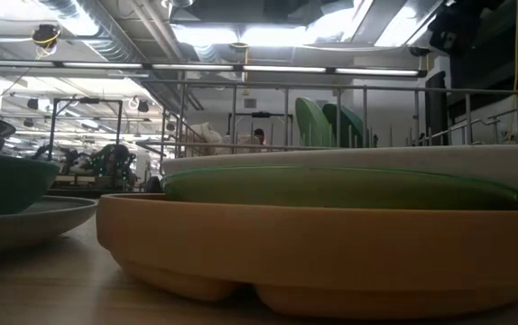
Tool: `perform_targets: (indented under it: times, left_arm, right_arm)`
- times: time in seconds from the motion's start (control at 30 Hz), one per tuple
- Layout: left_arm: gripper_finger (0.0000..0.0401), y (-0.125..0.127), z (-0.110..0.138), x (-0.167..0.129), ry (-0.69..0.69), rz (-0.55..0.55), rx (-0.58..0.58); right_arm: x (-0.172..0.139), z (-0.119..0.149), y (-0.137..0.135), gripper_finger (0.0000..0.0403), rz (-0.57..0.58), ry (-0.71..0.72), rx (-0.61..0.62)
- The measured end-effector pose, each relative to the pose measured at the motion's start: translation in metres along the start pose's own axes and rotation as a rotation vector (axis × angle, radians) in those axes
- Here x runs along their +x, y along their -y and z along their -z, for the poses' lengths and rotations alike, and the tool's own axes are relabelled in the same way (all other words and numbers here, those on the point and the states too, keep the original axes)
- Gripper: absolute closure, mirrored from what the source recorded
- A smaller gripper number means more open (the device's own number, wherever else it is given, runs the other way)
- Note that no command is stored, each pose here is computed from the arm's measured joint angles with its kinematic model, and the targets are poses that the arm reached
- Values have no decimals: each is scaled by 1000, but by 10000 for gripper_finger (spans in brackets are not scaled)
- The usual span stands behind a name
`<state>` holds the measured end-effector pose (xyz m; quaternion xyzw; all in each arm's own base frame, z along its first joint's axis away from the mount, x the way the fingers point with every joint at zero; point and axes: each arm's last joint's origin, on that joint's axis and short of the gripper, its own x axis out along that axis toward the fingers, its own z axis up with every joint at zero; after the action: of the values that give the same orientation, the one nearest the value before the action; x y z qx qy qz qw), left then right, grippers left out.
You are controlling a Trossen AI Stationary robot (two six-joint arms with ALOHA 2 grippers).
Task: Sort dishes
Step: Put the white plate in the dishwasher rack
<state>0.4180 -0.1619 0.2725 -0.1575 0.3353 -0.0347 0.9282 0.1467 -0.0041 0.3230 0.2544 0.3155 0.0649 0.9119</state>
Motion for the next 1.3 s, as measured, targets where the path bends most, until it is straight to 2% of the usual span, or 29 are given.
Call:
perform_targets:
  times: [0.23,0.43,0.63,0.93,1.3]
  left_arm:
    - [237,21,29,42,17,63,-59]
    - [237,34,47,51,-20,71,-189]
    - [237,45,57,51,2,38,-242]
    - [237,50,67,54,34,-34,-182]
    - [237,50,74,76,88,-40,-127]
  right_arm:
    - [0,0,0,224,-5,-1,0]
    - [0,0,0,224,-4,-2,-1]
    - [0,0,0,224,-5,-2,-9]
    - [0,0,0,224,-5,-2,-9]
    - [0,1,1,224,16,-7,-6]
